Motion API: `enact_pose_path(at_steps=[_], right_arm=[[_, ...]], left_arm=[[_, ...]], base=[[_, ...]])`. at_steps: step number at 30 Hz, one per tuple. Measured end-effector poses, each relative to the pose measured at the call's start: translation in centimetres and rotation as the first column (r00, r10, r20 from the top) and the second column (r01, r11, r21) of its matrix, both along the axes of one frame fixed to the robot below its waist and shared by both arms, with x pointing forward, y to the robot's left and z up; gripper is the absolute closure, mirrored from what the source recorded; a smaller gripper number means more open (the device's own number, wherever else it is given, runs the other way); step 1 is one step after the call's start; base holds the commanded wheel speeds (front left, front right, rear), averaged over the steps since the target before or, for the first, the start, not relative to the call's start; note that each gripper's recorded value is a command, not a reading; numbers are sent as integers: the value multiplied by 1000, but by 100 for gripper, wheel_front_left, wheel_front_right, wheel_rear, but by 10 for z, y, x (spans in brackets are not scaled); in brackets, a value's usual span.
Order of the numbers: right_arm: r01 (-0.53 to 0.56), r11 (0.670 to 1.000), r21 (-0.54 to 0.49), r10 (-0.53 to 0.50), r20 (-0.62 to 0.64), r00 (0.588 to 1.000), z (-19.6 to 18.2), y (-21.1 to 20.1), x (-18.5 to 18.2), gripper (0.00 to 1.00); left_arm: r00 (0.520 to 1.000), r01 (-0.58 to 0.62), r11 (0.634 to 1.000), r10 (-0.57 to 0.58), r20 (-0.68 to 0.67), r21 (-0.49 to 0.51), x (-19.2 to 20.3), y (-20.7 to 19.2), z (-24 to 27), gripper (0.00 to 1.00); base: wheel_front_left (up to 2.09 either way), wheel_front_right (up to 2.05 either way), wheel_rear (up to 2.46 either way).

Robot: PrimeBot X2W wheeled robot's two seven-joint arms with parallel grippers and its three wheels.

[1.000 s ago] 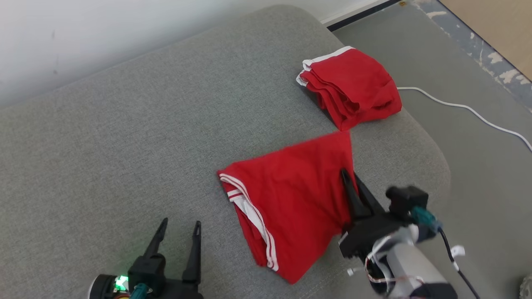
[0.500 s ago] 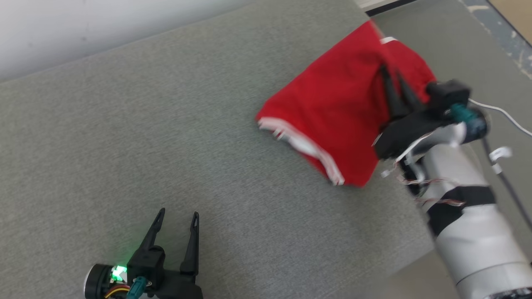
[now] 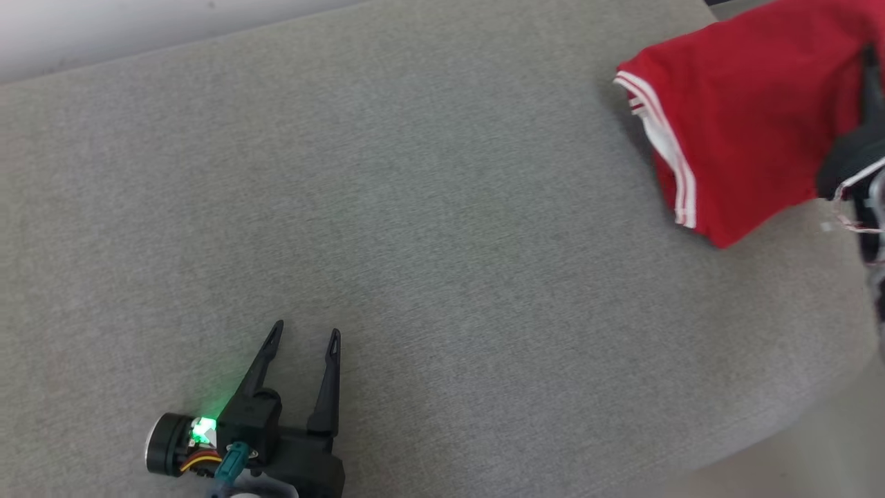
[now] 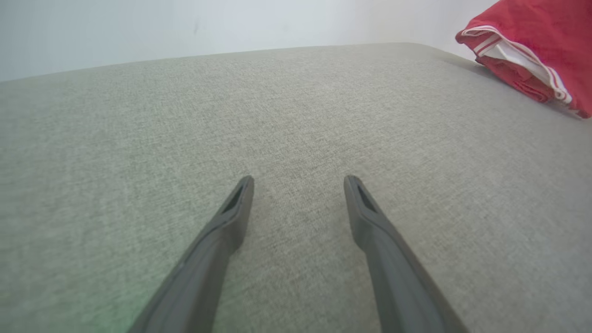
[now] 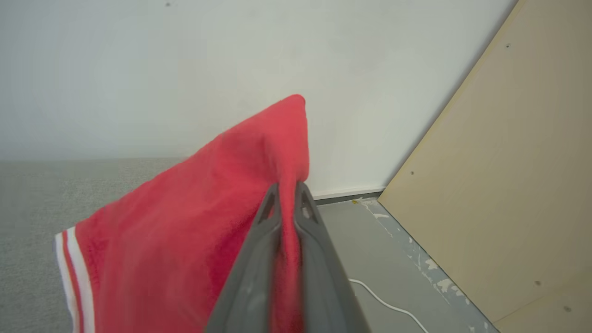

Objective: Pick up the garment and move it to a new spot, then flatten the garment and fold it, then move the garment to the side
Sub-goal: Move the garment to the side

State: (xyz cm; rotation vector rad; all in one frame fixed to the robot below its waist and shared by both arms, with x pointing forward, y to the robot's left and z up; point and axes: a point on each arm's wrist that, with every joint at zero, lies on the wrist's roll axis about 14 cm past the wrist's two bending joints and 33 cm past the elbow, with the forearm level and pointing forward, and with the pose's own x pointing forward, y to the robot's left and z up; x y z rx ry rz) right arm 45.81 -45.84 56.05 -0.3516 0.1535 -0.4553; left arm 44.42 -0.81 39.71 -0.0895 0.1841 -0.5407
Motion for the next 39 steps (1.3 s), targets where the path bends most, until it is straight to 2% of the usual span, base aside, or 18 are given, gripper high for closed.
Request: enact_pose_path(at_steps=[3, 4, 5, 6, 14, 19, 23, 31, 39], right_arm=[[46, 999, -13, -46, -36, 998, -5, -16, -5, 100], [62, 998, -14, -62, -36, 997, -4, -21, -6, 88], [69, 997, -25, -70, -34, 997, -2, -25, -5, 56], [77, 996, -37, -79, -30, 996, 0, -28, -5, 0], [81, 996, -30, -81, -16, 997, -8, -18, 5, 0], [-1, 1000, -25, 1, -5, 1000, -17, 17, 18, 0], [-120, 993, -9, 120, 64, 991, -14, 70, 35, 0], [-298, 946, 124, 285, 112, 952, -49, 154, 21, 0], [-384, 889, 250, 368, 107, 923, -86, 210, -3, 0]], left_arm=[[1000, -19, 1000, 19, 0, 3, 2, 7, -1, 0], [1000, -26, 1000, 26, 1, 5, 3, 9, -1, 0], [999, -34, 999, 34, 1, 7, 4, 12, -1, 0], [999, -41, 999, 41, 1, 9, 5, 15, -2, 0], [996, -91, 995, 91, -2, 31, 6, 31, -4, 0], [993, -119, 992, 119, 8, 45, 4, 41, 0, 0], [989, -149, 988, 148, 26, 49, 4, 49, 7, 0], [979, -202, 977, 200, 28, 64, -10, 70, 14, 0], [958, -288, 955, 286, 32, 71, -23, 99, 20, 0]], base=[[0, 0, 0], [0, 0, 0], [0, 0, 0], [0, 0, 0], [0, 0, 0], [0, 0, 0], [0, 0, 0], [0, 0, 0], [0, 0, 0]])
